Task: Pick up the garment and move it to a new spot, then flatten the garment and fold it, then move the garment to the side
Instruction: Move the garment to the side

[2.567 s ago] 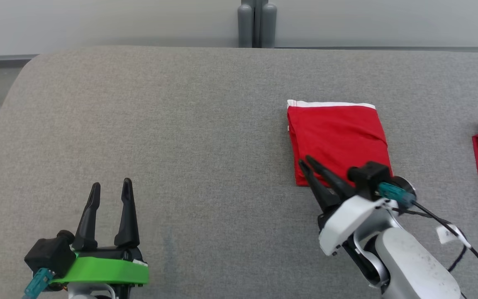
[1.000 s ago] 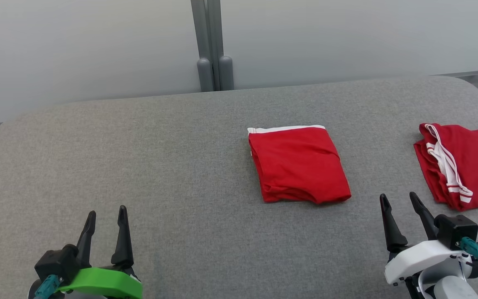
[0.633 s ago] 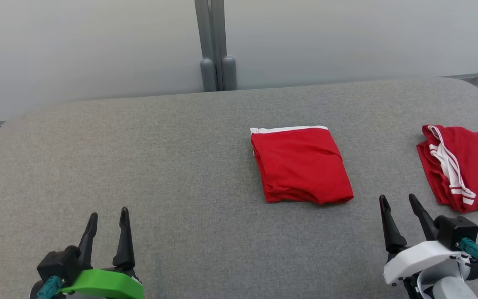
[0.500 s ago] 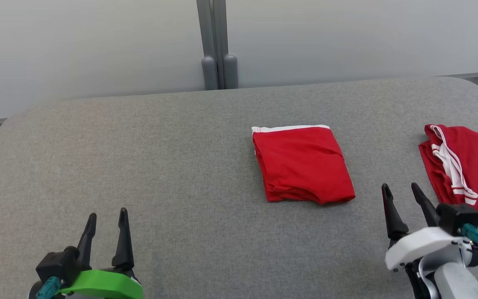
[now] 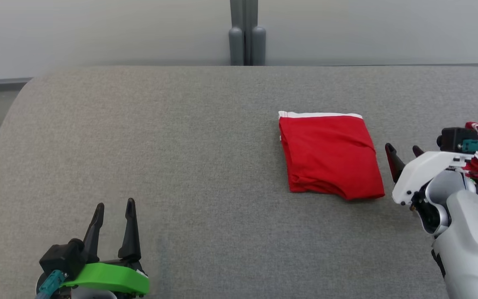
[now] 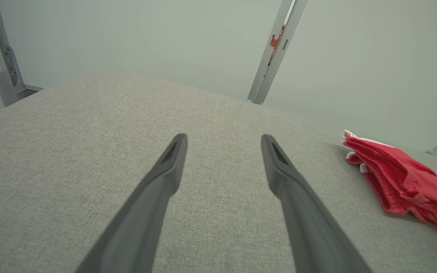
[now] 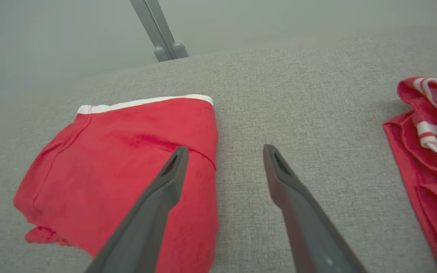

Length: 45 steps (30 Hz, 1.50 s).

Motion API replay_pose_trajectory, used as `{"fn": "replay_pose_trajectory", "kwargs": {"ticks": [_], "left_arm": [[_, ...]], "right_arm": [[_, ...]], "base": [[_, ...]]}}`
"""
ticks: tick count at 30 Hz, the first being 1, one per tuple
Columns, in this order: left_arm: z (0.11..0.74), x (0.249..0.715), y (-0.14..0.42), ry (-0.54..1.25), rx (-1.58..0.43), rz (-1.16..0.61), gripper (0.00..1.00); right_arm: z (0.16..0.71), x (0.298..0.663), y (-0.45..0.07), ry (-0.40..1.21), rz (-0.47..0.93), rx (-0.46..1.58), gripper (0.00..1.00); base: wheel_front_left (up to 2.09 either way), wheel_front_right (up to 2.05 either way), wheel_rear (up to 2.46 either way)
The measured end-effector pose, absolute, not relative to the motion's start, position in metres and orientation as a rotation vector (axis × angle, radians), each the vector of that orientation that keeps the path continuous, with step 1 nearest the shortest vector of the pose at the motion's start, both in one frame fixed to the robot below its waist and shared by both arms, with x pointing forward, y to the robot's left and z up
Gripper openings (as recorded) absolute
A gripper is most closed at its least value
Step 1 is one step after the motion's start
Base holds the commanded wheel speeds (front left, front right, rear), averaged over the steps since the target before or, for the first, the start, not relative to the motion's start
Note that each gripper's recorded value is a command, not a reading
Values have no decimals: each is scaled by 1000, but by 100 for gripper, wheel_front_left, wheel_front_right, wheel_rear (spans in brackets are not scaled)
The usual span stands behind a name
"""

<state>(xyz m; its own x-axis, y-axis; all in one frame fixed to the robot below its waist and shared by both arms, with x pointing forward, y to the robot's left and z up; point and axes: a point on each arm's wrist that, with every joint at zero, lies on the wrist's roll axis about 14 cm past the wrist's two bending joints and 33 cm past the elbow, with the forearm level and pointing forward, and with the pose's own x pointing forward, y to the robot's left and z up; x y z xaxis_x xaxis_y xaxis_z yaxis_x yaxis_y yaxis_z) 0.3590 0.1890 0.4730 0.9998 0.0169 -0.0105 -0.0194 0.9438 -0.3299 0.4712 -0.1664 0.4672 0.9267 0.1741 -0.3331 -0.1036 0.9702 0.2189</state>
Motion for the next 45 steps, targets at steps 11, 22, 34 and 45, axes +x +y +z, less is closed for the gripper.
{"fn": "replay_pose_trajectory", "kwargs": {"ticks": [11,22,34,45], "left_arm": [[460,364,206,42,-337,80,100],[453,365,210,61,-341,99,100],[461,387,186,34,-379,23,100],[465,429,131,27,-396,-138,100]], "right_arm": [[405,494,-133,615,180,201,100],[380,490,-113,712,273,24,0],[430,504,-147,626,356,-393,0],[501,499,-212,536,319,-538,0]], "base": [[0,0,0],[0,0,0],[0,0,0],[0,0,0]]}}
